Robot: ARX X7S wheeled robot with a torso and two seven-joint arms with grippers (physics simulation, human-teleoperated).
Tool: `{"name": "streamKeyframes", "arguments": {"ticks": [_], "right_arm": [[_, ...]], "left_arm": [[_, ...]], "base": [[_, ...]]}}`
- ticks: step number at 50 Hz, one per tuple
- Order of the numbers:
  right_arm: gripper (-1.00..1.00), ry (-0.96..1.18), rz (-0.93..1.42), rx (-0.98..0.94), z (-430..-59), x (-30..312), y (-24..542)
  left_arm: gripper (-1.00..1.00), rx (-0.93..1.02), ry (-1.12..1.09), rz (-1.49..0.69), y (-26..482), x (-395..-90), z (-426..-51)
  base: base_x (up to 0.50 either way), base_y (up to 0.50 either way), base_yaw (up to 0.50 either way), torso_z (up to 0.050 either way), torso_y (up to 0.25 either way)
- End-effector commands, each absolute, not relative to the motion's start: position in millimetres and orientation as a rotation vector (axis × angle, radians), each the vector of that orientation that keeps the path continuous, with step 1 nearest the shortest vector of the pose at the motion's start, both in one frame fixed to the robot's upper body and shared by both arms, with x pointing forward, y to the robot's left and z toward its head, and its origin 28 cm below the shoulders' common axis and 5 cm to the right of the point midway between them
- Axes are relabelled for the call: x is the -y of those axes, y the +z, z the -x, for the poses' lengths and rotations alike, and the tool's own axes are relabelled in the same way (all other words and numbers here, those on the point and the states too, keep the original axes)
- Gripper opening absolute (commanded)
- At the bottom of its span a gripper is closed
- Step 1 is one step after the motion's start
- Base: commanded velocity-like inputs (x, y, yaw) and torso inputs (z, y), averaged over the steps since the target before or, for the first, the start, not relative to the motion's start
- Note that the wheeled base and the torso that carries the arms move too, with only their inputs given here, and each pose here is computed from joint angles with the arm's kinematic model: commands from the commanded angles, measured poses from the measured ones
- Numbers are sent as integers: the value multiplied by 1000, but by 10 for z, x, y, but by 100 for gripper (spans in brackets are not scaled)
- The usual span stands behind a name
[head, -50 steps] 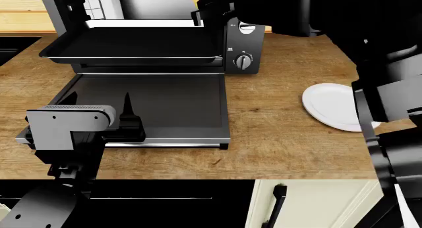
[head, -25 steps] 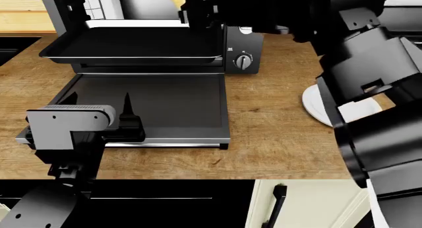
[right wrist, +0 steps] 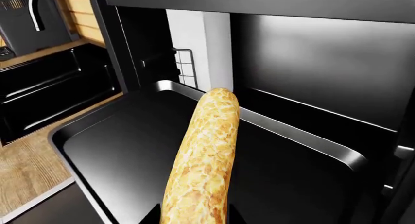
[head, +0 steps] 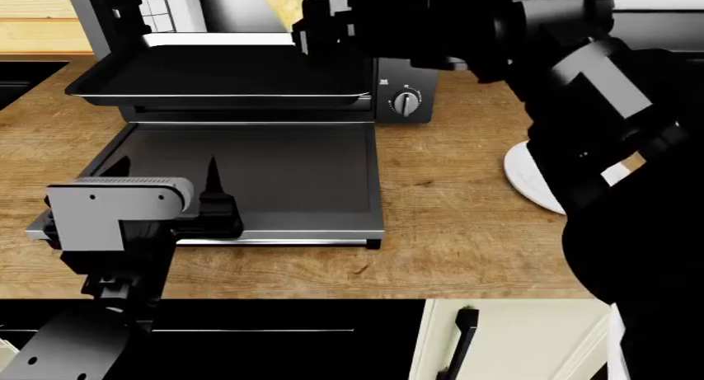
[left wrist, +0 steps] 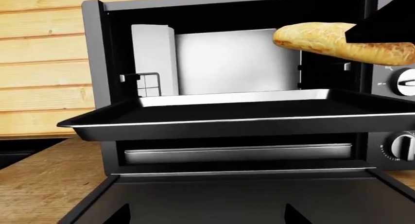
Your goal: Place the baguette on the tray of the toaster oven.
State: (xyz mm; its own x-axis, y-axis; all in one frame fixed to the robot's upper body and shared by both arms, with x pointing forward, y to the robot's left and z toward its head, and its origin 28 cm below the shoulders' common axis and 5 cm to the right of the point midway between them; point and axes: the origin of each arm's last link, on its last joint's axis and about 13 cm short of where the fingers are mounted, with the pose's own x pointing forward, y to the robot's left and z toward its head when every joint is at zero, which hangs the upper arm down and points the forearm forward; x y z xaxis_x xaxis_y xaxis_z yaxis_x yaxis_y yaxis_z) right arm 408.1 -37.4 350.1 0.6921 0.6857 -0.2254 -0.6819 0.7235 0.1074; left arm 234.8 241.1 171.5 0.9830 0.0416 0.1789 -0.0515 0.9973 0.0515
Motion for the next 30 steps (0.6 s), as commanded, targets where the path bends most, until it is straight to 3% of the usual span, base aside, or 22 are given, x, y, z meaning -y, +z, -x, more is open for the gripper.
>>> {"name": "streamKeyframes", "arguments": {"ticks": [1,15,16,30], "right_arm": [[-100,761,-27,-246,-4104,410,3493],[-100,759,-26,-235,-4112,414,3493],[100,759,-28,-233,-4111,414,3496],[100,771,-28,-201,-4094,398,3594]], "left_arm": [[100,175,47,-55,1702,-2411,-2348],[100,175,48,-54,1703,-2415,-2345],[100,175,47,-55,1701,-2414,-2344],[100,176,48,-53,1717,-2417,-2346]], "base": [[0,0,0,0,0],[0,0,0,0,0],[0,0,0,0,0],[0,0,0,0,0]]}}
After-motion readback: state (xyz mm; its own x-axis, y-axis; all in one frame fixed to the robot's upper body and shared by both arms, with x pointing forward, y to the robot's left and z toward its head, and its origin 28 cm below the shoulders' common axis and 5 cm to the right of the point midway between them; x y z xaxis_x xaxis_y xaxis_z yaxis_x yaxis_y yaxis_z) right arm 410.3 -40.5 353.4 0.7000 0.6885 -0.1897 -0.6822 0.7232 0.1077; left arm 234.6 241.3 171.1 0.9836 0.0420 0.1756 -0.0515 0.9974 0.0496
